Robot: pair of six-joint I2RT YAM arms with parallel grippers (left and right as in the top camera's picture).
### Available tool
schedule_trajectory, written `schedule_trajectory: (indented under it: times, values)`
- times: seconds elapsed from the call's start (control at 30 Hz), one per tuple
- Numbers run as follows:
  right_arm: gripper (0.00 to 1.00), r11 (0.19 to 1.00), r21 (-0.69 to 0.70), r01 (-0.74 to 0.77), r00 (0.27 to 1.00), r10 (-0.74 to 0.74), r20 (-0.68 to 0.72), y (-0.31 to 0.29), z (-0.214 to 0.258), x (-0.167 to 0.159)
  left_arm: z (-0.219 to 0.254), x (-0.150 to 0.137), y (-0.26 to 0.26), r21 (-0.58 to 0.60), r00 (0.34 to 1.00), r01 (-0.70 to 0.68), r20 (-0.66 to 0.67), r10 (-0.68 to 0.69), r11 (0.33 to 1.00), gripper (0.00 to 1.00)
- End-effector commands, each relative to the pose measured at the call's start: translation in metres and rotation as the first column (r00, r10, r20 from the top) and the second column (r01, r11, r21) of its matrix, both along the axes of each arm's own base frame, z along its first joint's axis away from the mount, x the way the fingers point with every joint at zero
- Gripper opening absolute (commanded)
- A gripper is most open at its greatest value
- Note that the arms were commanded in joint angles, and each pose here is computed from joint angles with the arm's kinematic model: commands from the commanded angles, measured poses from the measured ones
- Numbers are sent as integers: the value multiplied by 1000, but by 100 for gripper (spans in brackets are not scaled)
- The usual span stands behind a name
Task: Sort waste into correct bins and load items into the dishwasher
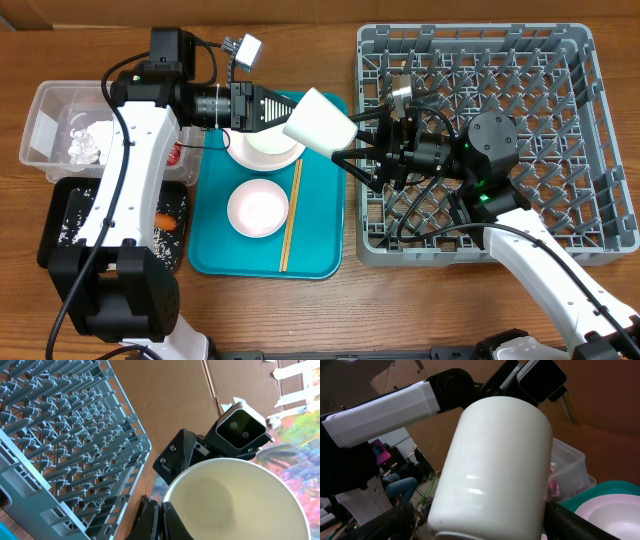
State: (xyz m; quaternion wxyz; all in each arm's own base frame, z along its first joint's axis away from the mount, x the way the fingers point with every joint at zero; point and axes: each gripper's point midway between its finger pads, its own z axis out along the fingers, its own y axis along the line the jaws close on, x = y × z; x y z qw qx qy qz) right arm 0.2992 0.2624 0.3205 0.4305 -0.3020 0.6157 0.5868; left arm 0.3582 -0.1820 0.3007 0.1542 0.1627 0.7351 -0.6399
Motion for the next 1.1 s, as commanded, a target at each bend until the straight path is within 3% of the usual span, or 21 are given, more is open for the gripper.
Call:
schedule_trajectory:
  times: [0.0, 0.3, 0.77, 1.07]
  values:
    - [84, 1000, 14, 23, 999, -24, 38, 0, 11, 4, -4, 4, -2, 17, 1000, 5, 24, -5, 1000, 4]
    - [76, 999, 19, 36, 999, -36, 19, 0, 12, 6, -4, 4, -3, 16, 1000, 5, 27, -5, 1000, 4]
    - [84, 1000, 4, 21, 1000, -21, -20, 7, -1, 8, -3, 5, -3, 16, 999, 5, 32, -5, 1000, 4]
    - [64, 1000, 4, 15, 1000, -15, -20, 8, -1, 6, -3, 5, -3, 16, 999, 5, 32, -5, 1000, 4]
